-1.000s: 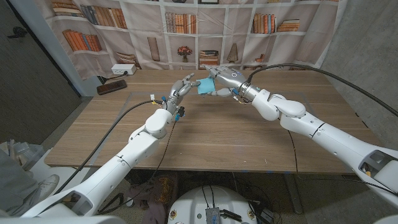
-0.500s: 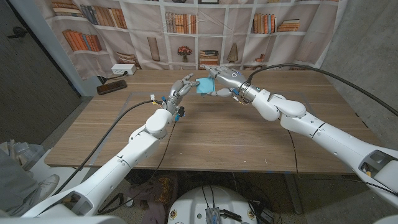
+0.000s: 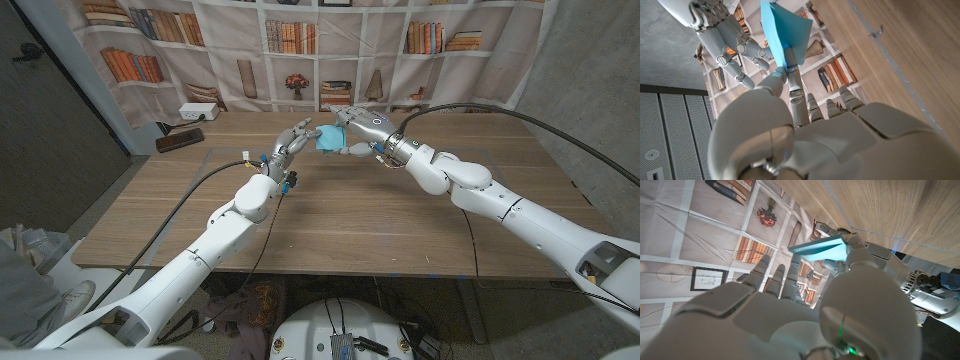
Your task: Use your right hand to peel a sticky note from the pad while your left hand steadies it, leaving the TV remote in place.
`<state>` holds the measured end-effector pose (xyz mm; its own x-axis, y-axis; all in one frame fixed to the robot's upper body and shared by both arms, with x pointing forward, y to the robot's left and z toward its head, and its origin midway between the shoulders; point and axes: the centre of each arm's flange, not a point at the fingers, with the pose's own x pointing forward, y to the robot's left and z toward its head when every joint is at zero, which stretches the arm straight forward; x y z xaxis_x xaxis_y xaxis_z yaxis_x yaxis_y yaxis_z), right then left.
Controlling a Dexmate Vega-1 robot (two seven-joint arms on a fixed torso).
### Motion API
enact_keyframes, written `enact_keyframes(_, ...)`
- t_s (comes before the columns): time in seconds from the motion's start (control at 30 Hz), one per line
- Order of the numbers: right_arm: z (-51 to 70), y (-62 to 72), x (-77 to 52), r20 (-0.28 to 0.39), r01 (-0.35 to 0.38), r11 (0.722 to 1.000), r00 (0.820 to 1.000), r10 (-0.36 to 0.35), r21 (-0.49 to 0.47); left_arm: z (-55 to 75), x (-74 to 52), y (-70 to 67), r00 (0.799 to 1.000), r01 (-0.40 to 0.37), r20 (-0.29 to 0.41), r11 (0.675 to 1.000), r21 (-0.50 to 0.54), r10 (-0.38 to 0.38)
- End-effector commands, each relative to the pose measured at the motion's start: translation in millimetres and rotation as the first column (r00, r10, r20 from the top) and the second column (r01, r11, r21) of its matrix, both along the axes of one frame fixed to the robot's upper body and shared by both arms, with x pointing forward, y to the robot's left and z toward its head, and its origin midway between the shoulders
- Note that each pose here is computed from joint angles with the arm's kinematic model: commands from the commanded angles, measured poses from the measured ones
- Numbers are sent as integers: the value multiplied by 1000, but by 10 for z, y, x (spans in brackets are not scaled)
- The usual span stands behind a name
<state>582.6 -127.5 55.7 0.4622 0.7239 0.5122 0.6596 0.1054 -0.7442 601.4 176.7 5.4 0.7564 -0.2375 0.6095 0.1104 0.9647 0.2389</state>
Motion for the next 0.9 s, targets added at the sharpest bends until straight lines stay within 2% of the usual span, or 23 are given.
enact_keyframes(0.03,-20,4,39,-7,13,1000,1000,-13,-12,-10,-4,9,1000,10,3,1000,-1,-10)
enact_keyframes(0.53,-57,-38,152,-33,51,998,998,-52,-23,-12,0,6,1000,21,7,1000,-8,-21)
enact_keyframes(0.9,-19,-19,46,-17,22,1000,1000,-22,-11,-21,-1,-9,1000,22,0,1000,-16,-22)
